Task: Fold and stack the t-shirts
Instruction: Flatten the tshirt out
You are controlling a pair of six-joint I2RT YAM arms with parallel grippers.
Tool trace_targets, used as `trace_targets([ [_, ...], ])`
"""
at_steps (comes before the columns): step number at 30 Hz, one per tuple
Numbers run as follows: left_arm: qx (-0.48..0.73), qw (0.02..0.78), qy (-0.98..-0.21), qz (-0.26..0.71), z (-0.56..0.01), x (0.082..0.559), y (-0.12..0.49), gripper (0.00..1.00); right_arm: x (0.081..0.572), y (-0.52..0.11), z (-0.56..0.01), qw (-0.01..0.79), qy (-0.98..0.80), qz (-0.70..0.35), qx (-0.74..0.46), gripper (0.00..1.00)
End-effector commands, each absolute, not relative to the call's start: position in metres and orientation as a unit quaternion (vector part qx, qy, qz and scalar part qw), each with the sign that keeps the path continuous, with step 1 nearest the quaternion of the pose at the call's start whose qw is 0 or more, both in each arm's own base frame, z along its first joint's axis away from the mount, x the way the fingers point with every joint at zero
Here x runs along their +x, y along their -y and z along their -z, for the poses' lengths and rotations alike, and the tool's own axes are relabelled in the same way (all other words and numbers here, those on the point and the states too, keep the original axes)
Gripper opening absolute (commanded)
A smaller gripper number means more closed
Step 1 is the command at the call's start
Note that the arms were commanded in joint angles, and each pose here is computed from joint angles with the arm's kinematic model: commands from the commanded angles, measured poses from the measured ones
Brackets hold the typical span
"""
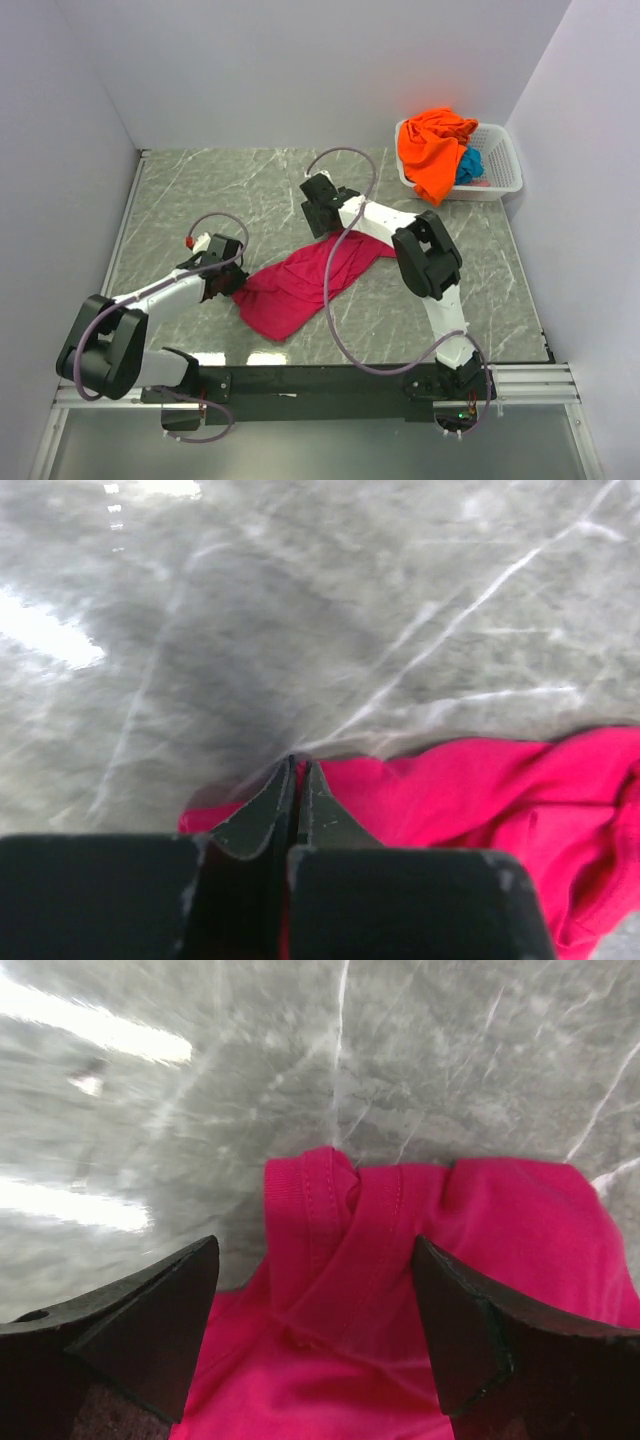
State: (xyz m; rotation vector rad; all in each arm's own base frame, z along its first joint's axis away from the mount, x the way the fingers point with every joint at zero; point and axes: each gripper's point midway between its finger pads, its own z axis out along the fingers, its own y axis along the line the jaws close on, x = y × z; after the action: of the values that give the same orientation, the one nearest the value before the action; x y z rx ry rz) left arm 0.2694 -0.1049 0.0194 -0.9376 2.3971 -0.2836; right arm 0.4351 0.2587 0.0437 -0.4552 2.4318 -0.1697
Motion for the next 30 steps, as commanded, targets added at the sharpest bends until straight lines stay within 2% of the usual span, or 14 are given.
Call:
trace_targets([
  [1,-0.326,0.24,-0.908,0.111,-0.006,0.258,0.112,0.01,0.454,-0.245,-0.047,0.33,-0.924,0.088,-0.17,0.82],
  [5,-0.324,0.273,-0.898,0.12,-0.022,0.266,0.11,0.01,0.462,-0.238,-0.038,0.334,-0.929,0.078,-0.136,0.71],
  [6,-0.321,0.289,-0.893,0.126,-0.029,0.269,0.109,0.01,0.466,-0.238,-0.038,0.341,-0.928,0.072,-0.129,0.63],
  [7,-0.323,0.297,-0.89,0.127,-0.034,0.27,0.107,0.01,0.469,-0.235,-0.04,0.347,-0.928,0.071,-0.119,0.45],
  [12,-0.335,0.343,-0.871,0.105,-0.057,0.277,0.091,0.01,0.486,-0.234,-0.052,0.379,-0.92,0.053,-0.084,0.22],
  [13,-0.335,0.35,-0.869,0.102,-0.062,0.278,0.089,0.01,0.488,-0.235,-0.058,0.386,-0.918,0.05,-0.079,0.1],
  [15,-0.335,0.367,-0.861,0.102,-0.076,0.282,0.086,0.01,0.491,-0.233,-0.071,0.396,-0.915,0.046,-0.069,0.0],
  [22,-0.34,0.44,-0.822,0.124,-0.138,0.299,0.079,0.01,0.479,-0.211,-0.17,0.479,-0.876,0.042,-0.039,0.0],
  [25,-0.366,0.474,-0.79,0.132,-0.174,0.303,0.071,0.01,0.454,-0.185,-0.244,0.531,-0.847,0.037,-0.009,0.0],
  [30,-0.388,0.552,-0.716,0.181,-0.26,0.302,0.059,0.01,0.405,-0.149,-0.317,0.582,-0.813,0.023,0.009,0.0],
])
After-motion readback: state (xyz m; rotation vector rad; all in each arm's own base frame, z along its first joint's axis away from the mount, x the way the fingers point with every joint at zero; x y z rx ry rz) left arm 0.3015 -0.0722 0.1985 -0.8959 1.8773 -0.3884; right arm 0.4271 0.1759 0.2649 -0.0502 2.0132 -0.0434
